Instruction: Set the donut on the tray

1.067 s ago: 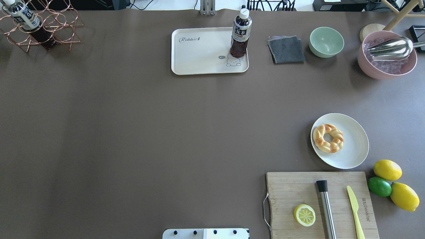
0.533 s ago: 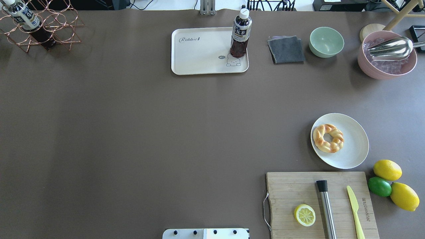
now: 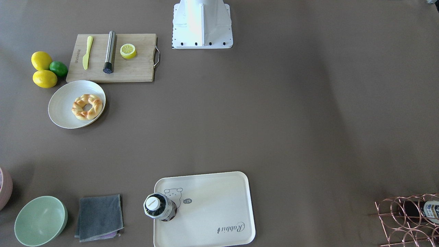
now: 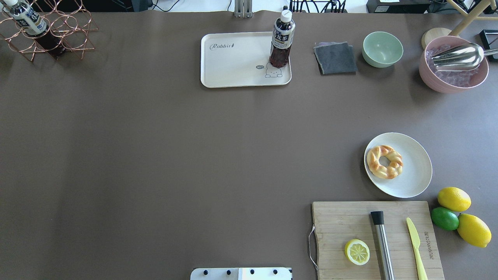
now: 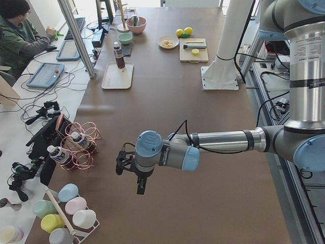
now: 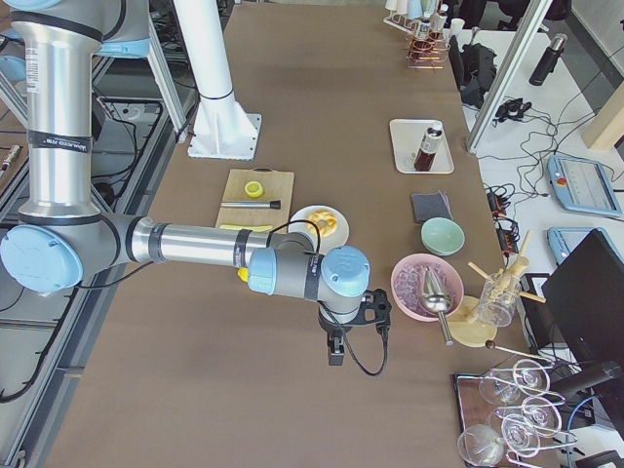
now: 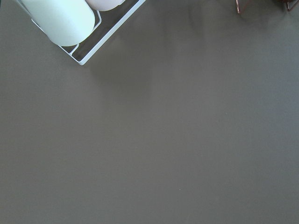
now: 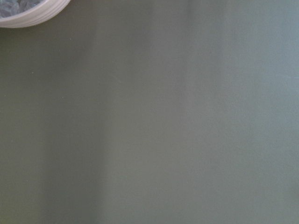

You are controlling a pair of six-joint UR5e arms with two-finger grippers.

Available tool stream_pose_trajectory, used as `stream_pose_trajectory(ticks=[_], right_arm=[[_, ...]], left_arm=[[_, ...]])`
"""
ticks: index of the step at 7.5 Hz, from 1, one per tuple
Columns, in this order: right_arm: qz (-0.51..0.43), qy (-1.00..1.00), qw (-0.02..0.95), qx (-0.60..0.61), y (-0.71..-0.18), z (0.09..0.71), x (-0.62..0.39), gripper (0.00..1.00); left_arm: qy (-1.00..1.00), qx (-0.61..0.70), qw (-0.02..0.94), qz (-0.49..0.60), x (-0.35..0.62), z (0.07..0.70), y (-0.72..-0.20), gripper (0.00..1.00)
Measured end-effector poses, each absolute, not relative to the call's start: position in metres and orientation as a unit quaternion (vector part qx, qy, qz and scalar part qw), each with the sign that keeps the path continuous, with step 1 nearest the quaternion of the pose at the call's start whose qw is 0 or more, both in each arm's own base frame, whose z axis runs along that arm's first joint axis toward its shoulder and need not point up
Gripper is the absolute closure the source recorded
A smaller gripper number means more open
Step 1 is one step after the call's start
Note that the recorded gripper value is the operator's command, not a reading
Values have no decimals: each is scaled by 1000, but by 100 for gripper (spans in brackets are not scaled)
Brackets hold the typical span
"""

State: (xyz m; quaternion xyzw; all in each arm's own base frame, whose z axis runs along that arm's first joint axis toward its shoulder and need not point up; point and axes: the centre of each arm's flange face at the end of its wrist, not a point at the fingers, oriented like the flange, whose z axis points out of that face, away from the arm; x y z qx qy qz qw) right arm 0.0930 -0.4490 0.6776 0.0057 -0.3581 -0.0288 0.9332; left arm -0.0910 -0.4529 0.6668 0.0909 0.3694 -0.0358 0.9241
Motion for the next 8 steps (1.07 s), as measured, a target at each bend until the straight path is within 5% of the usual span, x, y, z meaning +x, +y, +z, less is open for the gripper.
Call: stream_pose_trajectory(ticks=[8], right_arm=[[-81, -359, 927, 74, -479, 636, 66, 0]], left_arm=[[401, 123, 907, -40, -83, 636, -464, 2]])
